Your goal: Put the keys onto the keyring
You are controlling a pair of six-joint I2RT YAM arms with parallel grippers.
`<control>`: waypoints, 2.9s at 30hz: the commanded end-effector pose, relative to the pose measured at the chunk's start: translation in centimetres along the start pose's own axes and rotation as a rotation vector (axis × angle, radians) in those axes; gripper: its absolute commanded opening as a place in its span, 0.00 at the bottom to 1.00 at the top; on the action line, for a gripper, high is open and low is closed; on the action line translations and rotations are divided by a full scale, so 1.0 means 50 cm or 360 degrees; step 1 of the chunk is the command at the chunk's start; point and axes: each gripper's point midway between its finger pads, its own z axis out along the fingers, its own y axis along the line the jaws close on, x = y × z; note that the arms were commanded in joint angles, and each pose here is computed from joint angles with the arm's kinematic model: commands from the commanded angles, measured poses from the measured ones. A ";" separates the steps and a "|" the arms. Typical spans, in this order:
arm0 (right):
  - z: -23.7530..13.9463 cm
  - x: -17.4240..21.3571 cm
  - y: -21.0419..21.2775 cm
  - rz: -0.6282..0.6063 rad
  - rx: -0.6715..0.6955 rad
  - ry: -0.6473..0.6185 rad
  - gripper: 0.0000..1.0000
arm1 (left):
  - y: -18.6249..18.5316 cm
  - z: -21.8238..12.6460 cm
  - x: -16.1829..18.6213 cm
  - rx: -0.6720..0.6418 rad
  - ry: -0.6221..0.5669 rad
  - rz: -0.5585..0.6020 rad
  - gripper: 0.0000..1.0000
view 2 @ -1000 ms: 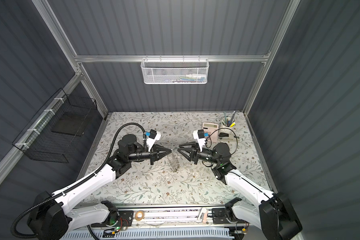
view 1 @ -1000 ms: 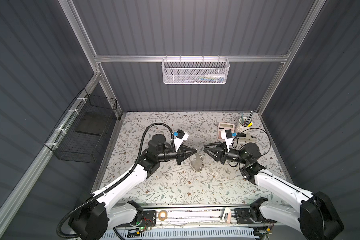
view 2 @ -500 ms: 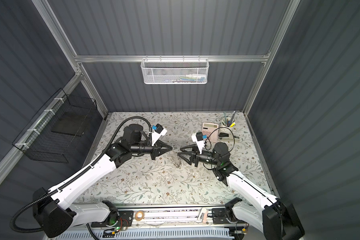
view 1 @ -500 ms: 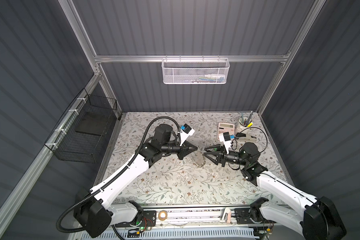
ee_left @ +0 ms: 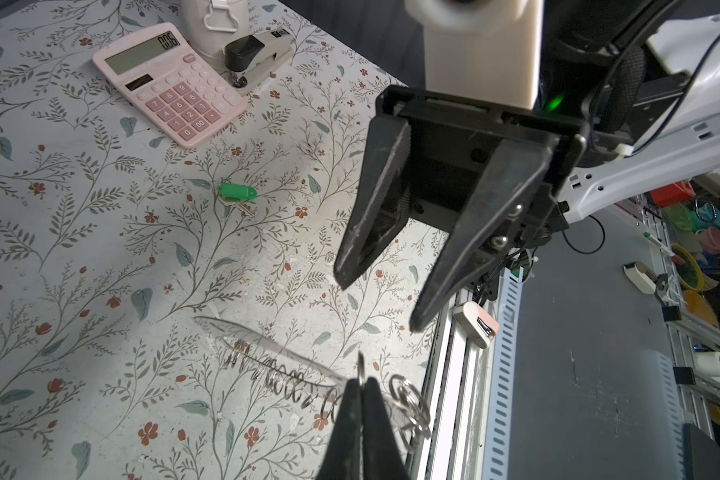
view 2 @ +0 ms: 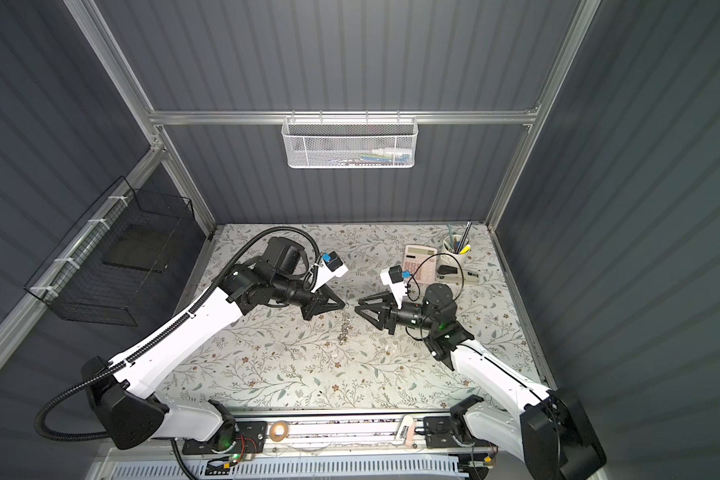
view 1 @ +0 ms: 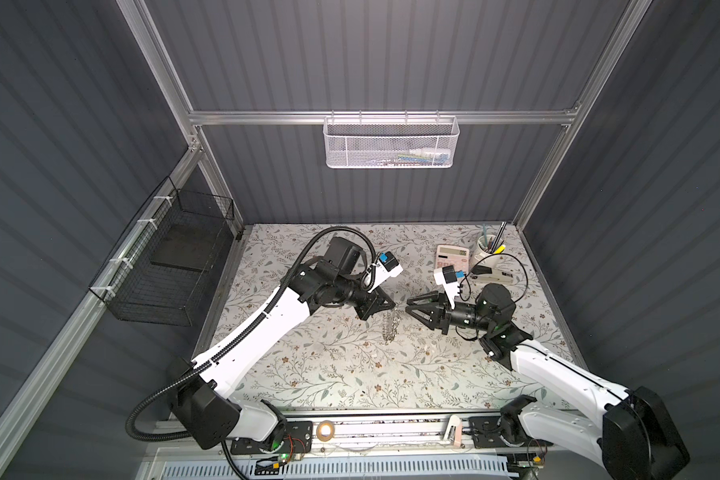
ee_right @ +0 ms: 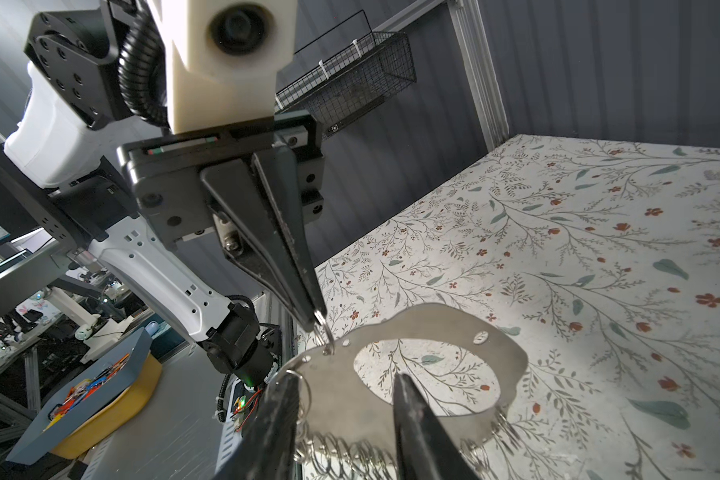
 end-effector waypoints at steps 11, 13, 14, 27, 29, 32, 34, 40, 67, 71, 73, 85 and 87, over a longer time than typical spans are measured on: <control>0.011 0.004 0.038 -0.0044 -0.0120 0.0049 0.37 | -0.037 0.006 -0.014 0.0100 0.0051 0.0130 0.00; 0.012 0.005 0.041 -0.0042 -0.0134 0.0056 0.35 | -0.038 0.008 -0.015 0.0104 0.0053 0.0133 0.00; 0.012 0.006 0.042 -0.0043 -0.0138 0.0059 0.34 | -0.038 0.009 -0.014 0.0106 0.0056 0.0132 0.00; 0.018 0.011 0.047 -0.0040 -0.0162 0.0081 0.20 | -0.047 0.023 -0.010 0.0146 0.0077 0.0141 0.00; 0.019 0.011 0.047 -0.0041 -0.0161 0.0082 0.19 | -0.048 0.025 -0.009 0.0148 0.0079 0.0141 0.00; 0.019 0.012 0.048 -0.0041 -0.0162 0.0083 0.16 | -0.050 0.027 -0.006 0.0155 0.0087 0.0141 0.00; 0.019 0.010 0.048 -0.0044 -0.0164 0.0082 0.13 | -0.049 0.028 -0.005 0.0155 0.0088 0.0140 0.00; 0.021 0.011 0.051 -0.0046 -0.0168 0.0084 0.02 | -0.051 0.033 -0.005 0.0164 0.0093 0.0143 0.00; 0.013 0.008 0.040 -0.0068 -0.0089 -0.0002 0.00 | -0.023 -0.017 -0.041 0.0089 -0.0305 -0.0039 0.20; 0.011 0.005 0.040 -0.0075 -0.0082 -0.0019 0.00 | 0.013 -0.102 -0.063 0.0068 -0.0682 -0.0170 0.27; 0.010 0.004 0.039 -0.0075 -0.0076 -0.0026 0.00 | 0.009 -0.112 -0.053 0.0060 -0.0749 -0.0175 0.34; 0.010 0.000 0.036 -0.0061 -0.0080 -0.0080 0.00 | 0.000 -0.042 0.017 0.0406 -0.0951 -0.0320 0.48; 0.010 0.002 0.034 -0.0056 -0.0079 -0.0081 0.00 | -0.008 -0.025 0.023 0.0452 -0.0928 -0.0317 0.48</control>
